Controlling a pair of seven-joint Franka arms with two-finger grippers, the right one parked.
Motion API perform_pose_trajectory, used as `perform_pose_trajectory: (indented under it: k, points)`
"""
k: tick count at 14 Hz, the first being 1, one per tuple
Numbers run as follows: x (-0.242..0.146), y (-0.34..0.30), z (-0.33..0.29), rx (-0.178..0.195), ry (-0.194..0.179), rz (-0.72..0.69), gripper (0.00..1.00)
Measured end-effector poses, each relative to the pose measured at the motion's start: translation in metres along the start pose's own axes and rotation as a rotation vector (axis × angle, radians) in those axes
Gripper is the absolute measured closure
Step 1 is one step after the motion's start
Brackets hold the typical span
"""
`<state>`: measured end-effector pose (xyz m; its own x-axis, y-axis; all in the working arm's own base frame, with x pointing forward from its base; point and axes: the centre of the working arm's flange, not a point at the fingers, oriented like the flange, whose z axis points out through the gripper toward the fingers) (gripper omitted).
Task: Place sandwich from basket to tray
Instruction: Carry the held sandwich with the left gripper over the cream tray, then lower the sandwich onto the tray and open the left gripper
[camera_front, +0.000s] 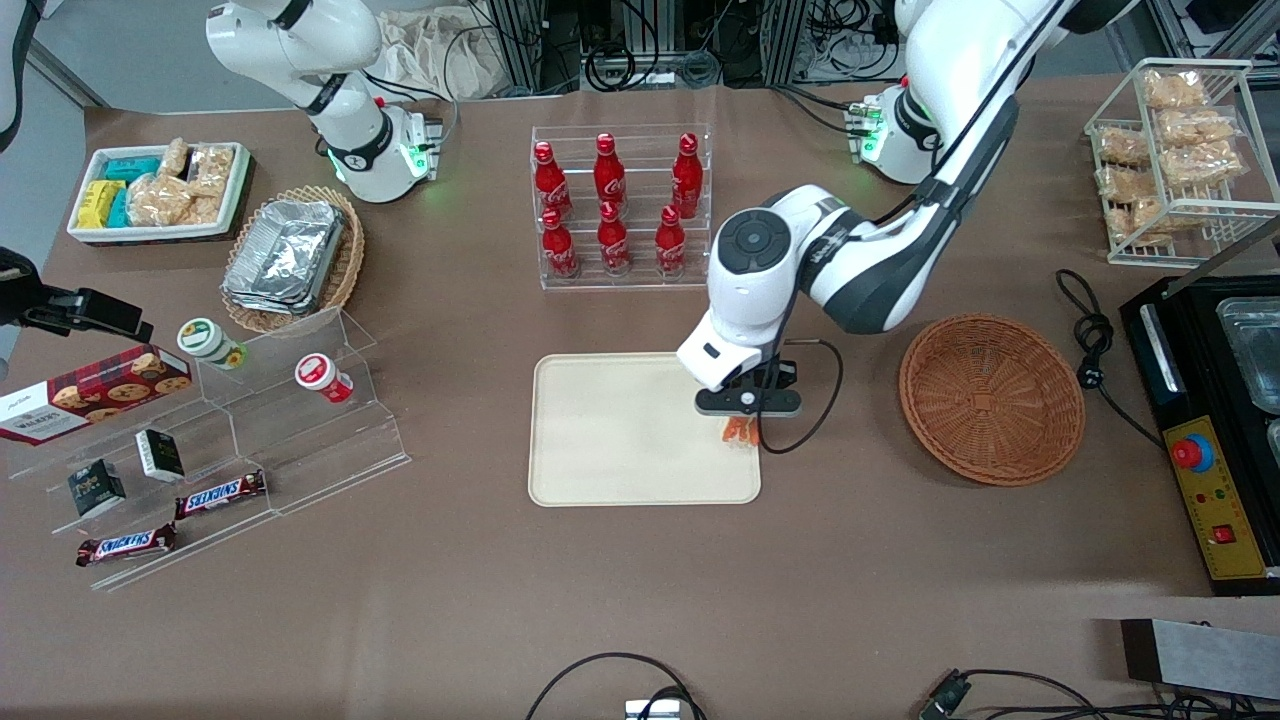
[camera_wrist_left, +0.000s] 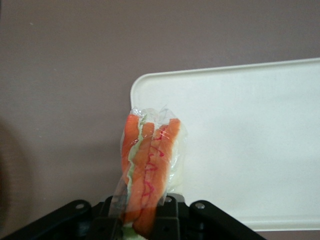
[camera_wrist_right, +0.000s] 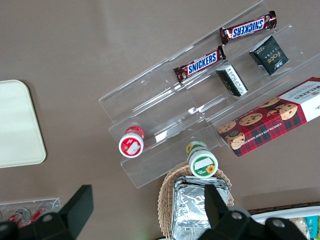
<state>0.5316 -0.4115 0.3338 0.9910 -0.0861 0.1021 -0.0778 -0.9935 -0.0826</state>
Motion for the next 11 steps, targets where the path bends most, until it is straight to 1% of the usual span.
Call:
perform_pose_trajectory:
  k: [4, 7, 8, 11]
  points:
    - [-0.01, 0.034, 0.03, -0.005, -0.032, 0.029, 0.79]
    - [-0.009, 0.036, 0.039, -0.002, -0.04, 0.032, 0.79]
    - [-0.009, 0.036, 0.043, 0.003, -0.041, 0.035, 0.79]
    - [-0.01, 0.037, 0.065, 0.042, -0.03, 0.029, 0.79]
